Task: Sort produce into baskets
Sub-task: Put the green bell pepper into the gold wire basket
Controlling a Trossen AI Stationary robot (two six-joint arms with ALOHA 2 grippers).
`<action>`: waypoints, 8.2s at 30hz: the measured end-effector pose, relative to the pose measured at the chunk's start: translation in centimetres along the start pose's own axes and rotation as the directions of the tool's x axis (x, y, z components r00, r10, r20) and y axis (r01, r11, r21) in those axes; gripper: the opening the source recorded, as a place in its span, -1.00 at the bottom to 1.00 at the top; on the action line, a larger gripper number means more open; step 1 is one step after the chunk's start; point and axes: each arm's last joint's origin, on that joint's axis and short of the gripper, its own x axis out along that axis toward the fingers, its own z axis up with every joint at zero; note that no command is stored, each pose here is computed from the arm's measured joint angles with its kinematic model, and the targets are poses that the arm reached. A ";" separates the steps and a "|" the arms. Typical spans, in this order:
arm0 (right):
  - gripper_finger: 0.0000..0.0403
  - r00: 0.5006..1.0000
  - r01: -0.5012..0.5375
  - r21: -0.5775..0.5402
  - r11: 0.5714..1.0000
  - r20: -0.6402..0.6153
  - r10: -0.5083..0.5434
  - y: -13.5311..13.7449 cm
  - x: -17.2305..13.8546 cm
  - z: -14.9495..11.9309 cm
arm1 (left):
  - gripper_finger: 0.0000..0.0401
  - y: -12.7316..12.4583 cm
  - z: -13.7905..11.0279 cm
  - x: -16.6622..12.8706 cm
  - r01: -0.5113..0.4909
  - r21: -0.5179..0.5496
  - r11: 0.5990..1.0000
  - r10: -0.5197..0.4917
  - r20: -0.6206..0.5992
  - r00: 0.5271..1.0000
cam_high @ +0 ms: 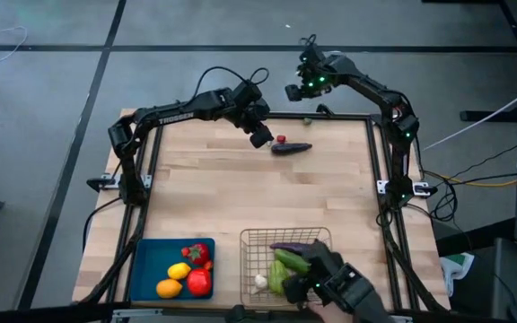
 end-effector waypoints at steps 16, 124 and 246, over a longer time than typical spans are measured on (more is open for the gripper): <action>0.20 0.988 0.061 0.097 0.993 -0.149 -0.046 -1.0 4.7 -0.9 | 0.16 0.0 0.0 0.0 0.001 -0.008 1.000 -0.001 -0.004 1.000; 0.20 0.886 0.347 0.164 0.924 -0.380 -0.265 -4.2 9.3 -2.3 | 0.16 -0.2 -0.1 0.1 0.005 0.056 0.998 -0.005 -0.004 1.000; -0.40 0.794 0.468 0.041 0.883 -0.458 -0.400 -6.3 9.9 -3.0 | 0.16 -0.2 -0.1 0.1 0.005 0.081 0.997 -0.004 -0.004 1.000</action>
